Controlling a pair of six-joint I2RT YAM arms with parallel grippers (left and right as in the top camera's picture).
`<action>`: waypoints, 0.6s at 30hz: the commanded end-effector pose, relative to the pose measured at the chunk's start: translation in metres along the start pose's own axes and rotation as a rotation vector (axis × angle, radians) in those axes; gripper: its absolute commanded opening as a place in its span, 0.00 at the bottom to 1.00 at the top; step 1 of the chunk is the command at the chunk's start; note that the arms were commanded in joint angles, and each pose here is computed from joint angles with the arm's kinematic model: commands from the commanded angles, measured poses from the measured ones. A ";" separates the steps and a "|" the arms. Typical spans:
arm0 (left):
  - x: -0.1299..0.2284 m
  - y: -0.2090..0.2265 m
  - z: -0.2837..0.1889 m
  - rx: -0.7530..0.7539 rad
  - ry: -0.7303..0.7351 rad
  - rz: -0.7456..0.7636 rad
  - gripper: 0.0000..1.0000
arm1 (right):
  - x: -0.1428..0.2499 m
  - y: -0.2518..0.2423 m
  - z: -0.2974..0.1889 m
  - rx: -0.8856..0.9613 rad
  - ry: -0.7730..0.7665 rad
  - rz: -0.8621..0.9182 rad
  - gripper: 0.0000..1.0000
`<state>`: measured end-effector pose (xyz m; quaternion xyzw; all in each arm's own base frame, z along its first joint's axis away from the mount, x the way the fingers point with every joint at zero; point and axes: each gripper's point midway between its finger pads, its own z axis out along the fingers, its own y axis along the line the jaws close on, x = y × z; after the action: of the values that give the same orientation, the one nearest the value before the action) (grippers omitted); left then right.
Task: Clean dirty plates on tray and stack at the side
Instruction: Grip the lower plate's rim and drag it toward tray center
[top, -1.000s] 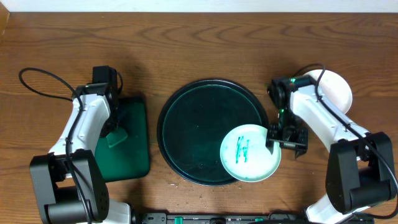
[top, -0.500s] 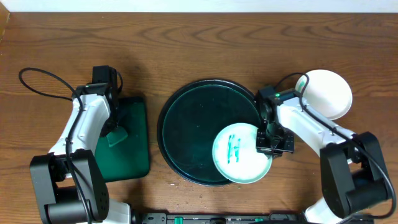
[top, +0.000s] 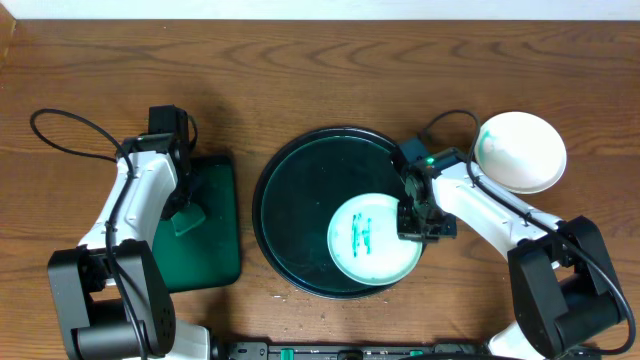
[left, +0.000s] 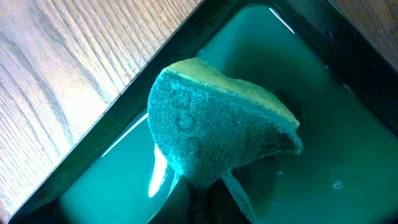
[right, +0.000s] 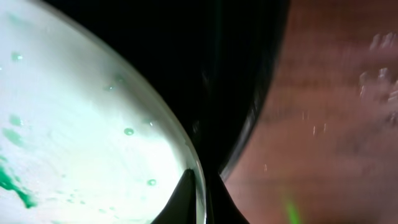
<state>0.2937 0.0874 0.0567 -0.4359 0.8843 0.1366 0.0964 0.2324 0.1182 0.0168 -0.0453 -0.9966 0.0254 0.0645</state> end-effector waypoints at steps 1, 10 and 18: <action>-0.002 0.005 0.001 -0.026 -0.013 0.021 0.07 | -0.033 0.000 -0.012 0.030 -0.179 -0.010 0.01; 0.008 -0.005 0.001 0.036 0.038 0.163 0.07 | -0.067 0.035 -0.023 -0.130 -0.318 -0.034 0.01; 0.026 -0.031 -0.004 0.196 0.134 0.240 0.07 | -0.064 0.057 -0.027 -0.242 -0.298 -0.107 0.01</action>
<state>0.3002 0.0660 0.0513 -0.3550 0.9285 0.0795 0.0750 0.3046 0.1554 0.0220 -0.0191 -0.9947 -0.0566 -0.0837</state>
